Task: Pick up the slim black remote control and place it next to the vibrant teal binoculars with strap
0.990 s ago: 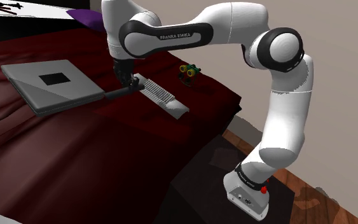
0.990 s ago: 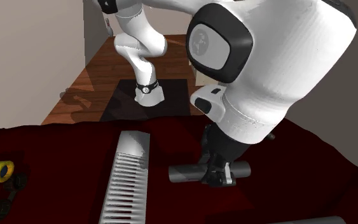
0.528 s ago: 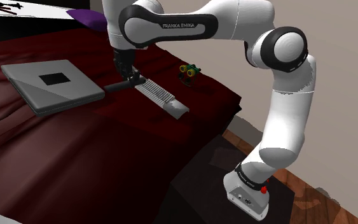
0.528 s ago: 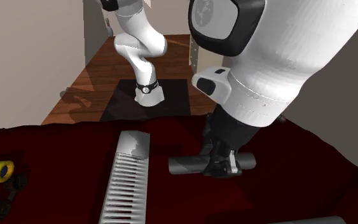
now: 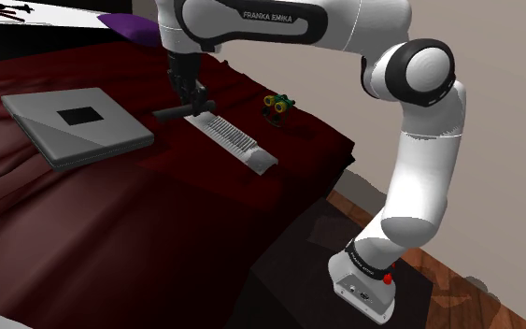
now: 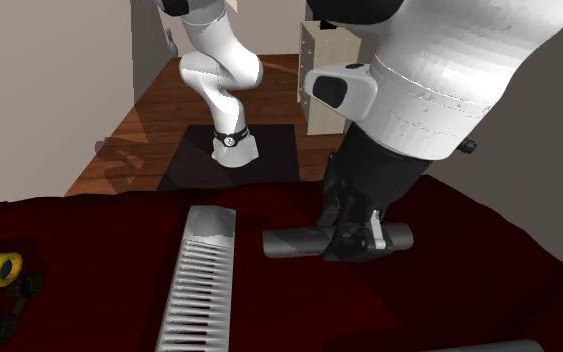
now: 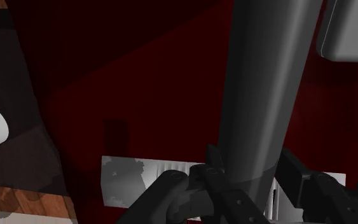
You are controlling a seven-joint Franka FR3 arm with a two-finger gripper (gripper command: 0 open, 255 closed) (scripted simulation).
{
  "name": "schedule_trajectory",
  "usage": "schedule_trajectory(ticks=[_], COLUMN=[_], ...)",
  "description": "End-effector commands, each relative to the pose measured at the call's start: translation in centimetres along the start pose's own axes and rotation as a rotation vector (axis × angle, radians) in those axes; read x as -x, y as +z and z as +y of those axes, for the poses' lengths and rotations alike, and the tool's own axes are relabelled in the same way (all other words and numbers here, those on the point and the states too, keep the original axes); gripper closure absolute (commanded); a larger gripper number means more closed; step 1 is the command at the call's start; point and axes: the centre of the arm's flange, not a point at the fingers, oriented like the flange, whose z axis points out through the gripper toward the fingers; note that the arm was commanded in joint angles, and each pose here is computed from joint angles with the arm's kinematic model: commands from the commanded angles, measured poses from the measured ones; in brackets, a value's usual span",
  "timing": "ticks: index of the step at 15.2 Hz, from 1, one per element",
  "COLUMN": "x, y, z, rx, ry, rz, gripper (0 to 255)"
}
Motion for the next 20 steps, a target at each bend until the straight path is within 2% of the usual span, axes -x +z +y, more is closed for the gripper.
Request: schedule_trajectory(ticks=[1, 9, 20], x=[-0.2, -1.1, -15.1], y=[-1.1, -4.8, -1.6], z=[0.0, 0.1, -1.8], rx=[0.0, 0.0, 0.0], ry=[0.0, 0.0, 0.0], rz=[0.0, 0.0, 0.0], gripper=[255, 255, 255])
